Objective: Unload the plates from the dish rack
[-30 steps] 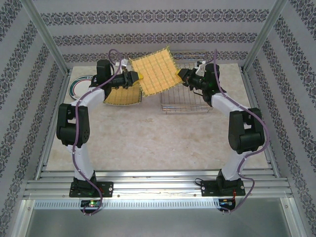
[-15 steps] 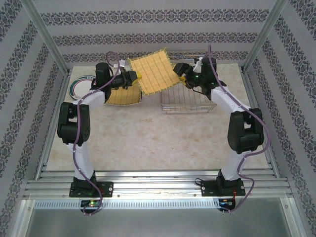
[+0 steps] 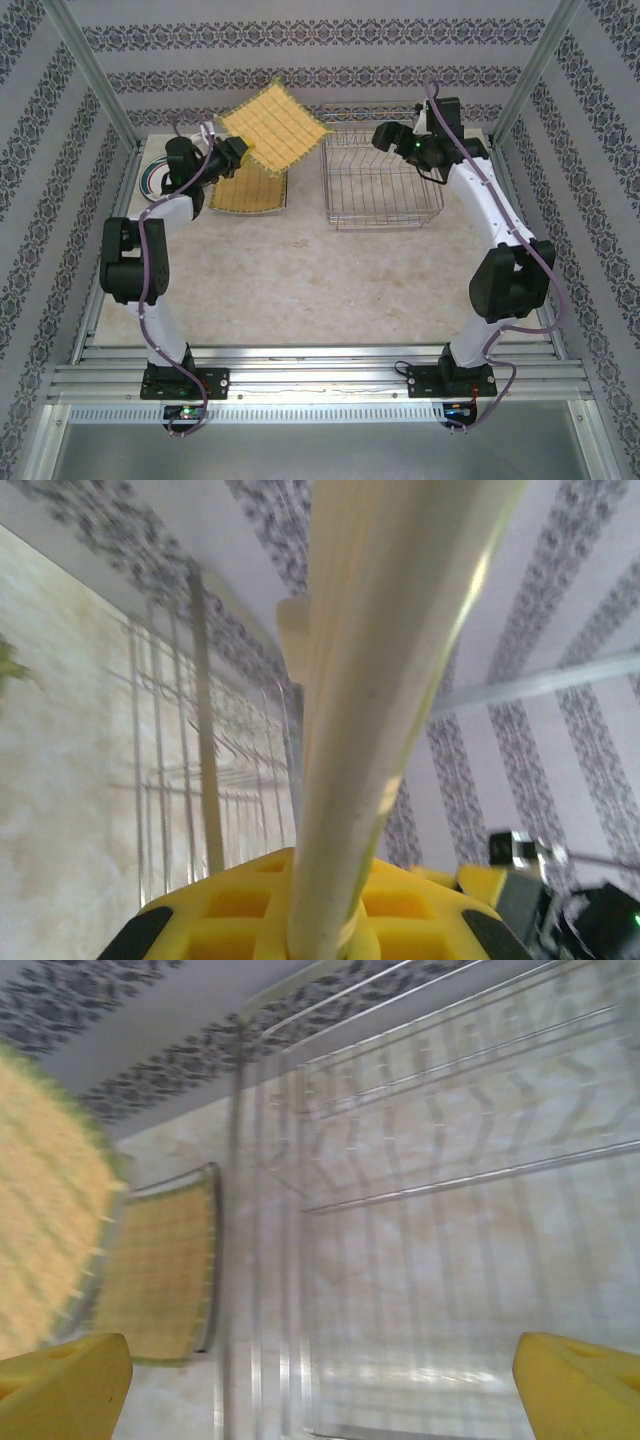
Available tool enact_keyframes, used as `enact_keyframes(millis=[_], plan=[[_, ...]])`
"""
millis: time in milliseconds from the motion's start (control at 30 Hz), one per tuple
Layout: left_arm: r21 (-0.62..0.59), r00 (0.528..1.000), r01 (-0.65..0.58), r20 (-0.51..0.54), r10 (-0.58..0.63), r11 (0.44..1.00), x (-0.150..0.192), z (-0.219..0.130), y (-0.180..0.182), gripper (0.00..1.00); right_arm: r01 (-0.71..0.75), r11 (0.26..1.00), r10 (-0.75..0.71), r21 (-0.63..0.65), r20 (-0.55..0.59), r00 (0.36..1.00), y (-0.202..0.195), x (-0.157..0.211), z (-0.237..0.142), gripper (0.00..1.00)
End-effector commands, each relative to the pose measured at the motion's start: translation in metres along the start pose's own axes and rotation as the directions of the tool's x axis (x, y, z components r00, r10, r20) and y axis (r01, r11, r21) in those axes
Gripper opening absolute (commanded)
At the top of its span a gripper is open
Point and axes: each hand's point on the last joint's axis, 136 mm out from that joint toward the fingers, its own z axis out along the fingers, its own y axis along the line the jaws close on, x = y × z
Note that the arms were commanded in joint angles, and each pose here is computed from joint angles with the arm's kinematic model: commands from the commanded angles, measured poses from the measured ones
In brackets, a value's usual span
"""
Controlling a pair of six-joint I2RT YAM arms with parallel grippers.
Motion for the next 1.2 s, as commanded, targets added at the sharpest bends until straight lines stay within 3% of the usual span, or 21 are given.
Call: enact_keyframes(millis=[0,100,300,500,667,767,1167], plan=[[0.033,0.957,-0.11,0.273,0.097,0.993,-0.04,-0.03,-0.041,0.0,0.167,0.956,-0.154,0.24,-0.072,0.985,-0.037,0.006,-0.032,0.98],[-0.02,0.921,-0.056,0.384,0.059,0.998,-0.046,-0.045,-0.023,0.0,0.265,0.896,-0.219,0.355,-0.165,0.962,-0.055,0.007,-0.044,0.98],[-0.102,0.851,0.022,0.524,0.035,0.995,-0.043,-0.065,-0.004,0.0,0.41,0.833,-0.283,0.371,-0.351,0.893,-0.059,0.021,-0.047,0.98],[-0.172,0.774,0.073,0.631,0.053,0.982,-0.03,-0.082,0.009,0.0,0.455,0.815,-0.313,0.359,-0.388,0.867,-0.056,0.025,-0.048,0.98],[-0.174,0.739,0.104,0.673,0.041,0.979,-0.021,-0.087,0.018,0.0,0.471,0.805,-0.314,0.36,-0.414,0.854,-0.061,0.029,-0.043,0.98],[-0.168,0.728,0.125,0.685,0.025,0.978,-0.016,-0.086,0.024,0.0,0.471,0.808,-0.311,0.355,-0.421,0.852,-0.062,0.032,-0.039,0.98],[-0.102,0.773,0.192,0.629,-0.086,0.976,-0.004,-0.057,0.057,0.0,0.472,0.814,-0.314,0.339,-0.427,0.848,-0.062,0.038,-0.034,0.98]])
